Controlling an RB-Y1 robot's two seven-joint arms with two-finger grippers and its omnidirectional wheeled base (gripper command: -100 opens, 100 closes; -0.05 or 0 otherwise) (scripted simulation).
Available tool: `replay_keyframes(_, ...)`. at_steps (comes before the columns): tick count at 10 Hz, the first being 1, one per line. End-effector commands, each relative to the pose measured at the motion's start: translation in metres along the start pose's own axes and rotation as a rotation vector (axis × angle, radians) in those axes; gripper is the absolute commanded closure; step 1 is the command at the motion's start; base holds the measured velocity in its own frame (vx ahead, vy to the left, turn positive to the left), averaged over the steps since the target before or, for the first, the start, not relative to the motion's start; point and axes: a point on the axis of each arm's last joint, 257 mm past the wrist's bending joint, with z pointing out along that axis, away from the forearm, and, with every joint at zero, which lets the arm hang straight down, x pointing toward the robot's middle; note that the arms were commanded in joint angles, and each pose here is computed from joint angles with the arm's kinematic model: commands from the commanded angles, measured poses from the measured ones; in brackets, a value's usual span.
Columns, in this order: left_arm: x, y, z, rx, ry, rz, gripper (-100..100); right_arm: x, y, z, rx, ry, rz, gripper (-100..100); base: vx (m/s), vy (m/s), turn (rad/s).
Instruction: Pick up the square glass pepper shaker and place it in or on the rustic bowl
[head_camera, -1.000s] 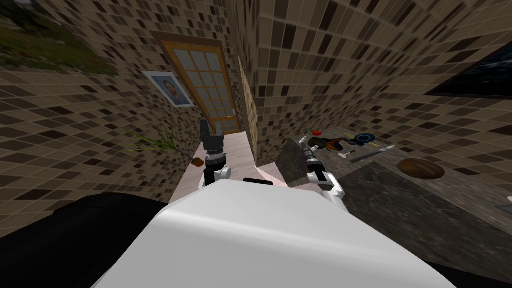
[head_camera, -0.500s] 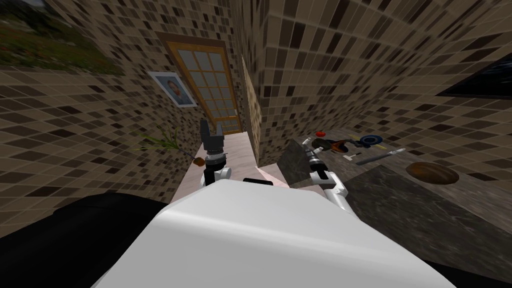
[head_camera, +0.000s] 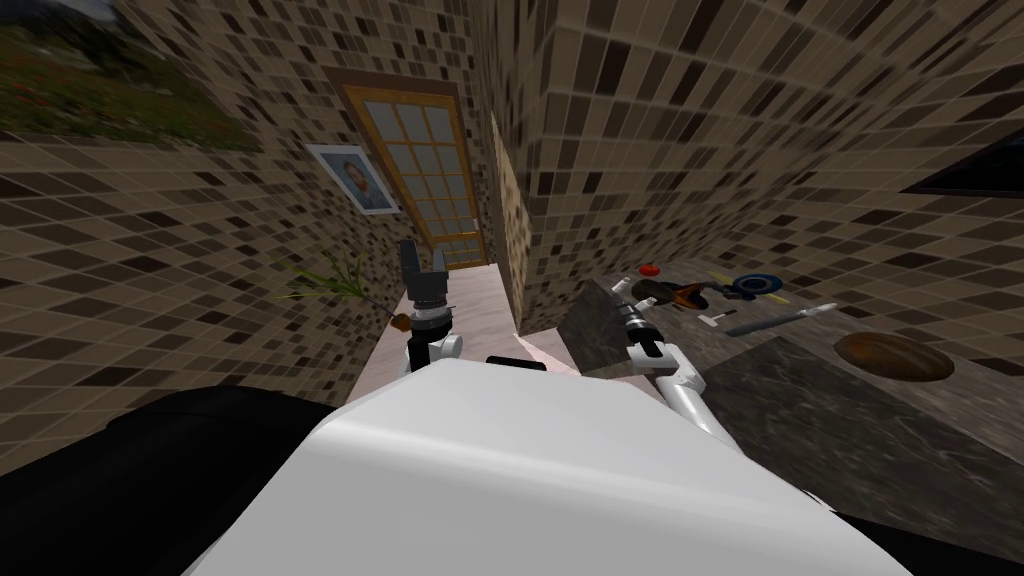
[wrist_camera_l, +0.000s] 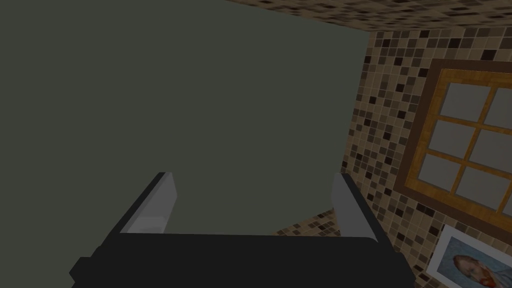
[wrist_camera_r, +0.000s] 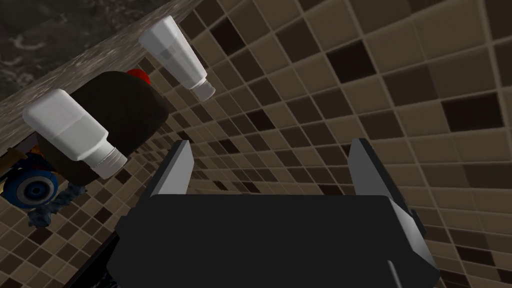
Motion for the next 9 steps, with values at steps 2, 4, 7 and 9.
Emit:
replay_keyframes(2, 0.0, 0.0, 0.0, 0.0, 0.0, 0.0, 0, -0.006, -0.029, 0.004, 0.067, 0.012, -0.039, -100, 0.02, 0.031, 0.024)
replay_keyframes(4, 0.0, 0.0, 0.0, 0.0, 0.0, 0.0, 0, 0.002, -0.046, 0.0, 0.102, 0.029, -0.037, -100, 0.016, 0.034, 0.022)
replay_keyframes(7, 0.0, 0.0, 0.0, 0.0, 0.0, 0.0, 0, -0.015, -0.094, 0.0, 0.22, 0.042, -0.097, -100, 0.035, 0.056, 0.06)
replay_keyframes(9, 0.0, 0.0, 0.0, 0.0, 0.0, 0.0, 0, -0.018, -0.134, -0.008, 0.312, 0.061, -0.123, -100, 0.041, 0.049, 0.049)
